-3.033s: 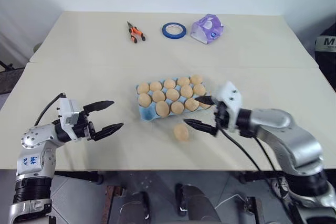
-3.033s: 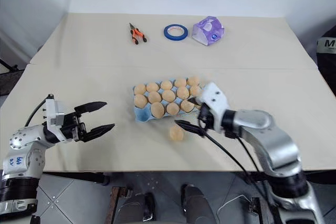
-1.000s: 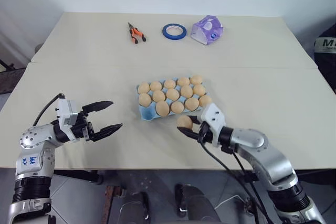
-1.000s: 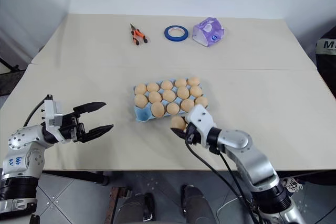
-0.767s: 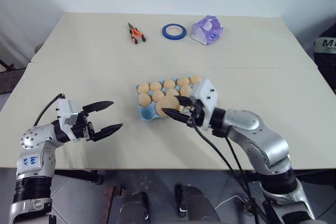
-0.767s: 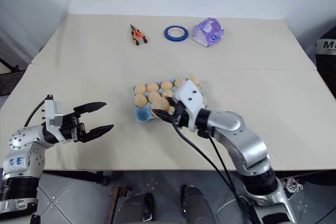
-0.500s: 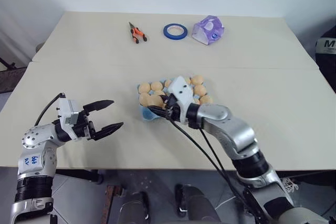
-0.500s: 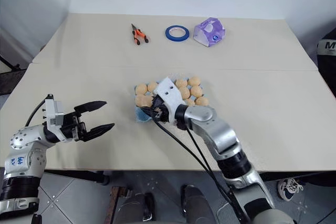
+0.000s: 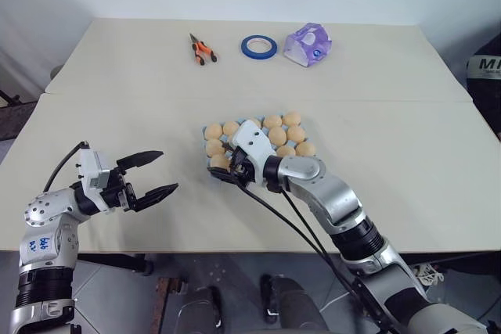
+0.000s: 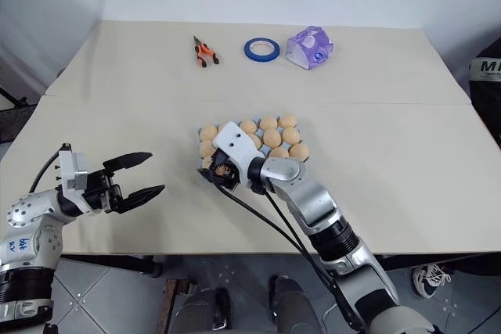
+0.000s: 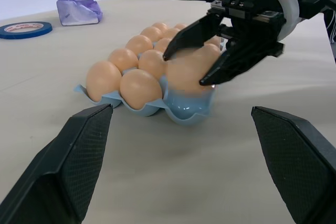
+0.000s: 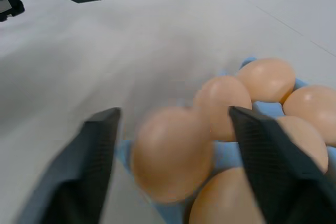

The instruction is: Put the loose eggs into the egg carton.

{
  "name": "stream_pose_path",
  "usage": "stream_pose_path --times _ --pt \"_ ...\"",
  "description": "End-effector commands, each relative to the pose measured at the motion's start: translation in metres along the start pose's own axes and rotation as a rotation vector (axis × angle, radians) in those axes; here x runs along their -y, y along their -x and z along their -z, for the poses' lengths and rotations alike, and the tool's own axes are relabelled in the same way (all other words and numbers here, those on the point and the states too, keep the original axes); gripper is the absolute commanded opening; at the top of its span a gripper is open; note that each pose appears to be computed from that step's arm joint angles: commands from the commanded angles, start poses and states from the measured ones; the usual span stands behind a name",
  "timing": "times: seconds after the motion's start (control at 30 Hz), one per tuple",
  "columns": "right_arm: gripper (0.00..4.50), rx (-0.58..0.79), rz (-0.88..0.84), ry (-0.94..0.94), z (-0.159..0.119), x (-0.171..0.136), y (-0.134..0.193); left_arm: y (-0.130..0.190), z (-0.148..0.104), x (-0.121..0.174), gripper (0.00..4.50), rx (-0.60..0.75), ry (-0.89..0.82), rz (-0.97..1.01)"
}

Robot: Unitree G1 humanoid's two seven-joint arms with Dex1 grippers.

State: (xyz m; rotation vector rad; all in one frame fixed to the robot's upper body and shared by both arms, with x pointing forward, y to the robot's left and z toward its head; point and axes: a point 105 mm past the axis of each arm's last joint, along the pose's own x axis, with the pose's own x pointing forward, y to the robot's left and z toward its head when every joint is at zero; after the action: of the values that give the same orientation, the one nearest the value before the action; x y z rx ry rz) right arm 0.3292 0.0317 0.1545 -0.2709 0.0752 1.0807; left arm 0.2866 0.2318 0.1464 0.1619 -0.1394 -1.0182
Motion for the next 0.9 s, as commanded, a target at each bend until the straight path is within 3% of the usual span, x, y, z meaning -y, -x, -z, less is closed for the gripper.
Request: stream_pose_path --times 0.03,0.33,0.6,0.8,0.9 --pt "4.47 0.069 -0.017 0.047 -0.023 -0.003 0.0 0.001 -0.016 -0.002 4.5 0.035 -0.055 -0.003" --pt "4.47 0.107 -0.013 0.083 -0.04 0.011 0.032 -0.002 -0.015 -0.008 4.5 0.013 -0.042 -0.028" --pt "4.47 0.087 0.049 0.122 -0.021 0.04 0.091 -0.006 -0.019 -0.016 4.5 0.036 -0.05 -0.098" --pt "4.47 0.083 -0.049 0.121 0.027 0.031 0.15 -0.007 -0.012 -0.01 4.5 0.035 -0.023 -0.13" --pt "4.47 0.075 -0.036 0.091 0.047 0.034 0.163 -0.008 -0.006 -0.006 4.5 0.025 -0.019 -0.137"
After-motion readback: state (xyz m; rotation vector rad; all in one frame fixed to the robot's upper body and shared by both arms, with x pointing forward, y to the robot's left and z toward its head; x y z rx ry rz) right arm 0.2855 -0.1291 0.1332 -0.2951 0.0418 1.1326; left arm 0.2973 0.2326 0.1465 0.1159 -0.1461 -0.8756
